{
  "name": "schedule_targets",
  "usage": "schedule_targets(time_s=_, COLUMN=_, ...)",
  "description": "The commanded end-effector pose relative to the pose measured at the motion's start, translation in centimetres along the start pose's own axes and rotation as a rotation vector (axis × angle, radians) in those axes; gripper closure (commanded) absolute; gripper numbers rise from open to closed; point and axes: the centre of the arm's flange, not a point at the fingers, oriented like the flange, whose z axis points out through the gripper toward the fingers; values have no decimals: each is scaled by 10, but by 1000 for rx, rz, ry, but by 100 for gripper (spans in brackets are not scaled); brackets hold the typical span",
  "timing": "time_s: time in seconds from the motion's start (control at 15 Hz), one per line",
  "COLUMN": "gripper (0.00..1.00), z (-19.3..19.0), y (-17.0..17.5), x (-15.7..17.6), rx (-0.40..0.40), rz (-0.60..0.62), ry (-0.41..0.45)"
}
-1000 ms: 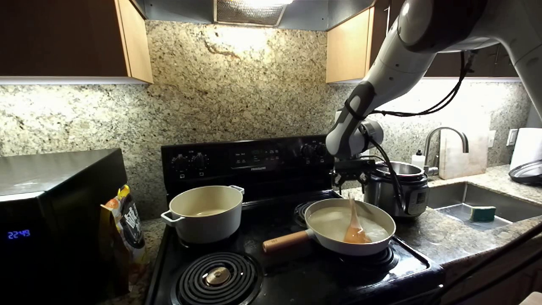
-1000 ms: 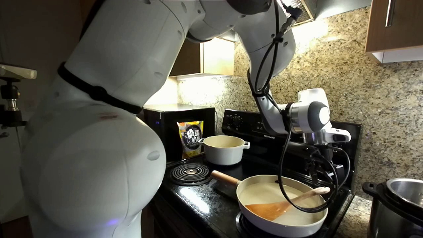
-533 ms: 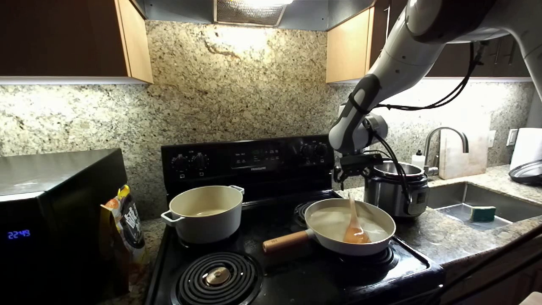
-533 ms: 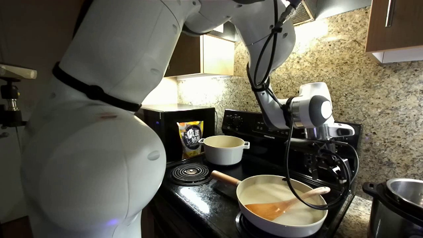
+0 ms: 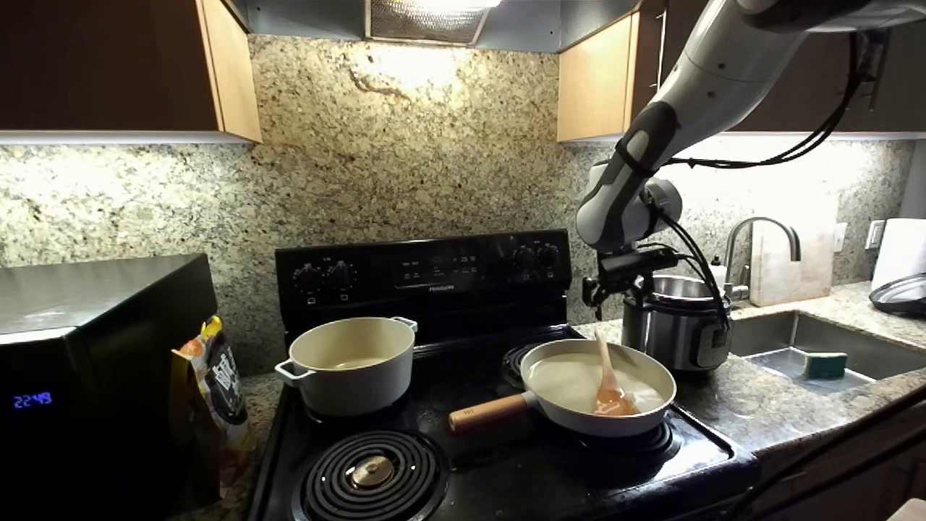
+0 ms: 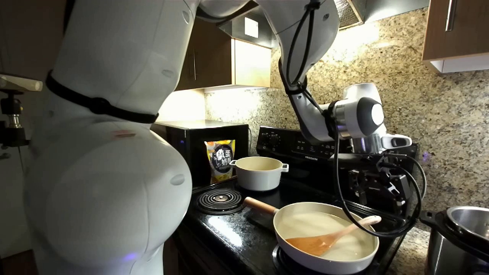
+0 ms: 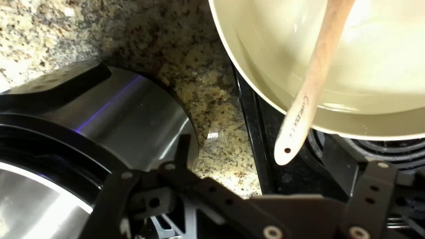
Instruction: Stir the pan using the wooden spatula
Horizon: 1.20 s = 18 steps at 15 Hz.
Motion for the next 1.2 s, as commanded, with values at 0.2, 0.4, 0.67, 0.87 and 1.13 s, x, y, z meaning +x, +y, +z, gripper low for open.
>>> schedule_targets(time_s=0.2, gripper=0, z=-34, y=17, x=-58, rx=-49, rz=-161, ry=-4)
schedule_targets(time_s=0.4, gripper=0, z=-46, y=21, x=-75, rx=-74, rz=-204, ry=2)
schedule_targets(time_s=0.67, gripper=0, z=-64, y=25, x=-92, rx=-108, rz=-242, ry=34)
schedule_targets(time_s=0.87, gripper=0, z=-78, y=26, x=-98, rx=-117, rz=-253, ry=84)
schedule_targets(time_s=1.13, gripper=0, z=-95, y=24, x=-103, rx=-127, rz=-257, ry=139)
